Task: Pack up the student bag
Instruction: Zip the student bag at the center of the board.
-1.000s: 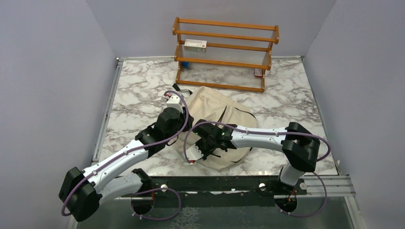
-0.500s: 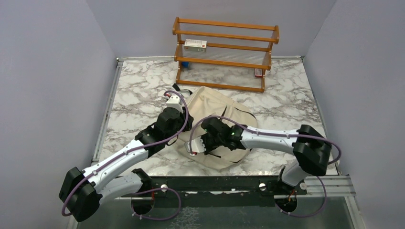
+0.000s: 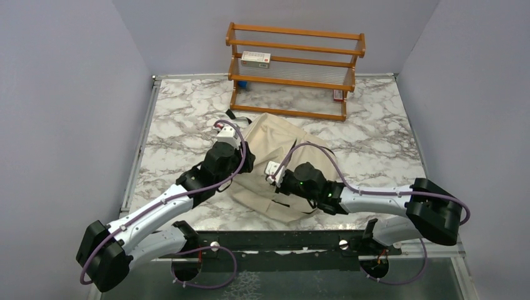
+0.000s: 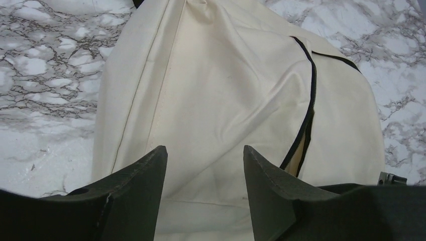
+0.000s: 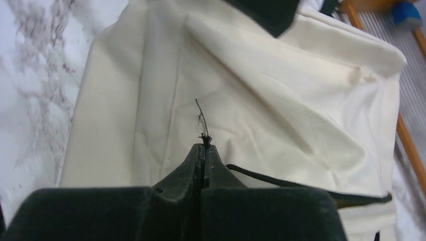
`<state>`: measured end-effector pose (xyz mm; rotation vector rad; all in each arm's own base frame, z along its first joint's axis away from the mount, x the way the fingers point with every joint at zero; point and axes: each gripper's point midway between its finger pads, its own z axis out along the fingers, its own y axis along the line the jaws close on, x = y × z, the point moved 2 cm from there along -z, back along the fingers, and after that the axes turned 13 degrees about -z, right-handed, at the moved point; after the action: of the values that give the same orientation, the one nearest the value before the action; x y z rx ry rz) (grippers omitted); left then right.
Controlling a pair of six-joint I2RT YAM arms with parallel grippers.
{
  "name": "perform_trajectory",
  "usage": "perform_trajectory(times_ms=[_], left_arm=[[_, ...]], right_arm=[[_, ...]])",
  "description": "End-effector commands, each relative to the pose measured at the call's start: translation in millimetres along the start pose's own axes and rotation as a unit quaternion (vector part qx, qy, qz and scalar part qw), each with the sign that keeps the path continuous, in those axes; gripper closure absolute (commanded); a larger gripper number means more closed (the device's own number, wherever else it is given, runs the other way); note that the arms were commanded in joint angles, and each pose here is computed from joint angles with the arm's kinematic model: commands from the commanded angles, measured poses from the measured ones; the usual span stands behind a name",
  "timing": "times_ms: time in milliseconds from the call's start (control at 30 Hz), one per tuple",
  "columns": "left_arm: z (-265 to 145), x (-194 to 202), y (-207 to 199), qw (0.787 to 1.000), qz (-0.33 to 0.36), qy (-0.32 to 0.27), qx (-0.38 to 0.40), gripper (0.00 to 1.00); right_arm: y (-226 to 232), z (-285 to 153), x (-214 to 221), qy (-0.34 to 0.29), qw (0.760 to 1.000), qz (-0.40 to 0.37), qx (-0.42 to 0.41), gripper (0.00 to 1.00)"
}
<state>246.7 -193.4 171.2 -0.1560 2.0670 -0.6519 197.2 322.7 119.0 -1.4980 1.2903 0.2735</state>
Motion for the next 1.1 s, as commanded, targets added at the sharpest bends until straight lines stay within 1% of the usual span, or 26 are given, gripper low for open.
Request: perform_trajectory(times_ms=[0, 100, 267, 333, 400, 500, 600, 733, 833, 900, 1067], left_arm=[[-7.5, -4.6, -2.0, 1.000, 0.002, -0.011, 0.020, 0.39], [-12.5, -3.2, -9.0, 0.999, 0.008, -0.011, 0.052, 0.36], [-23.1, -2.3, -26.3, 0.992, 0.024, -0.008, 0.120, 0.36], [-28.5, -2.1, -37.2, 0.987, 0.037, -0.007, 0.159, 0.35], [-32.7, 3.1, -49.4, 0.977, 0.053, 0.007, 0.204, 0.35], [-34.3, 15.7, -64.8, 0.963, 0.075, 0.044, 0.256, 0.35], [-30.6, 26.2, -71.6, 0.954, 0.083, 0.072, 0.280, 0.35], [-23.2, 34.0, -77.7, 0.947, 0.100, 0.090, 0.291, 0.33], [-17.2, 35.6, -86.3, 0.944, 0.119, 0.093, 0.292, 0.31], [-11.7, 38.1, -91.2, 0.946, 0.131, 0.091, 0.282, 0.30], [1.5, 46.1, -97.9, 0.957, 0.151, 0.075, 0.235, 0.28]], right_arm=[[-48.5, -13.2, -21.9, -0.065, 0.970, 0.166, 0.167, 0.99], [-60.1, -20.7, -17.0, -0.070, 0.942, 0.248, 0.214, 0.99], [-75.9, -26.0, -8.5, -0.074, 0.906, 0.331, 0.253, 0.99], [-82.9, -28.5, -2.7, -0.072, 0.893, 0.357, 0.266, 0.99], [-90.7, -31.4, 1.5, -0.075, 0.882, 0.375, 0.275, 0.99], [-99.9, -34.7, 5.5, -0.085, 0.869, 0.399, 0.282, 0.99], [-109.0, -36.9, 9.5, -0.087, 0.861, 0.408, 0.291, 0.99], [-121.0, -38.9, 13.6, -0.089, 0.854, 0.416, 0.300, 0.99], [-122.8, -36.0, 9.1, -0.091, 0.857, 0.419, 0.285, 0.99], [-122.1, -34.3, 5.0, -0.096, 0.859, 0.421, 0.276, 0.99], [-120.0, -36.1, 0.3, -0.105, 0.850, 0.443, 0.265, 0.99]])
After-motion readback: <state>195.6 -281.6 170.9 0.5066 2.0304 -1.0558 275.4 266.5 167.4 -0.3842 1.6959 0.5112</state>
